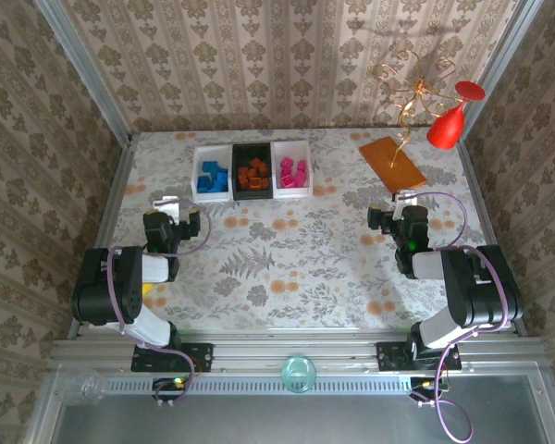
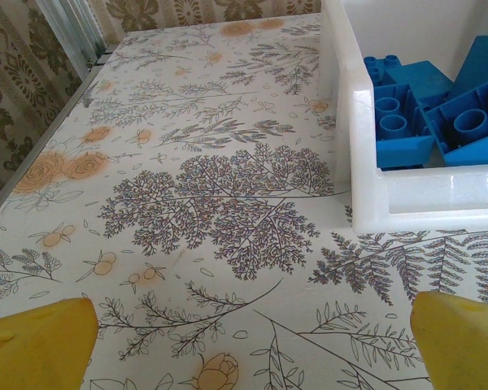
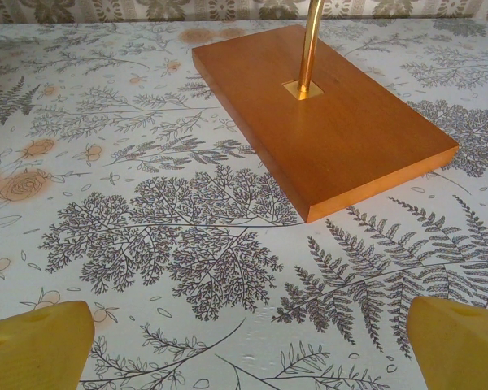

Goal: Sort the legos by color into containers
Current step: Reset both arms

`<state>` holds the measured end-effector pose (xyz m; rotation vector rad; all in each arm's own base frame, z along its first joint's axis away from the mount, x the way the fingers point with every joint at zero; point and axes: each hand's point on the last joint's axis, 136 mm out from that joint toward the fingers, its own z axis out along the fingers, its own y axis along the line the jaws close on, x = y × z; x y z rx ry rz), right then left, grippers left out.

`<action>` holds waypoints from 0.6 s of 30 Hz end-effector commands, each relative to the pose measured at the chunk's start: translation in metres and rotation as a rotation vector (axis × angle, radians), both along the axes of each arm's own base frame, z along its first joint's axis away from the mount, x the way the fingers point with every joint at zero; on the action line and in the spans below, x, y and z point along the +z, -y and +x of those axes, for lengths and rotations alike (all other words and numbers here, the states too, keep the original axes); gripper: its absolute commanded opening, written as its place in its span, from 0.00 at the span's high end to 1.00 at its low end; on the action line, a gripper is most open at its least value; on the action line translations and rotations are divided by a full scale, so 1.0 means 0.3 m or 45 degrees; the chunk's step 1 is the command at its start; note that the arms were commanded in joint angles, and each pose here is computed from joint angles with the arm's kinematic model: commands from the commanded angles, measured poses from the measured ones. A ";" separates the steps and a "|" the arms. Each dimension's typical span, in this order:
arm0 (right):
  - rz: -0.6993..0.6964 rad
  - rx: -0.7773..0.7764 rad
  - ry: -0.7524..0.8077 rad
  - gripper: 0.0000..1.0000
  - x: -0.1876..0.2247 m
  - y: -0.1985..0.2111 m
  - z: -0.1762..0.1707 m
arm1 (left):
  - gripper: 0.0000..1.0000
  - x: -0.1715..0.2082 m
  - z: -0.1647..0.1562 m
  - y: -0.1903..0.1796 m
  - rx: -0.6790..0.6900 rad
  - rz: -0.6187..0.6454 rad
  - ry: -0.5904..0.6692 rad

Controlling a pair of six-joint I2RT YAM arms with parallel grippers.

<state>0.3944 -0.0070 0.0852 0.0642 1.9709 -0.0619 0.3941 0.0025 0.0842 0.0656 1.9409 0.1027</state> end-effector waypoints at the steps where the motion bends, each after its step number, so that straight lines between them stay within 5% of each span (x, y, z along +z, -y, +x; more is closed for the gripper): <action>1: 0.012 0.015 0.062 0.00 0.043 -0.008 0.019 | 0.00 0.042 0.022 0.018 -0.036 0.022 0.055; 18: 0.012 0.015 0.063 0.00 0.044 -0.008 0.019 | 0.00 0.044 0.022 0.035 -0.076 0.024 0.057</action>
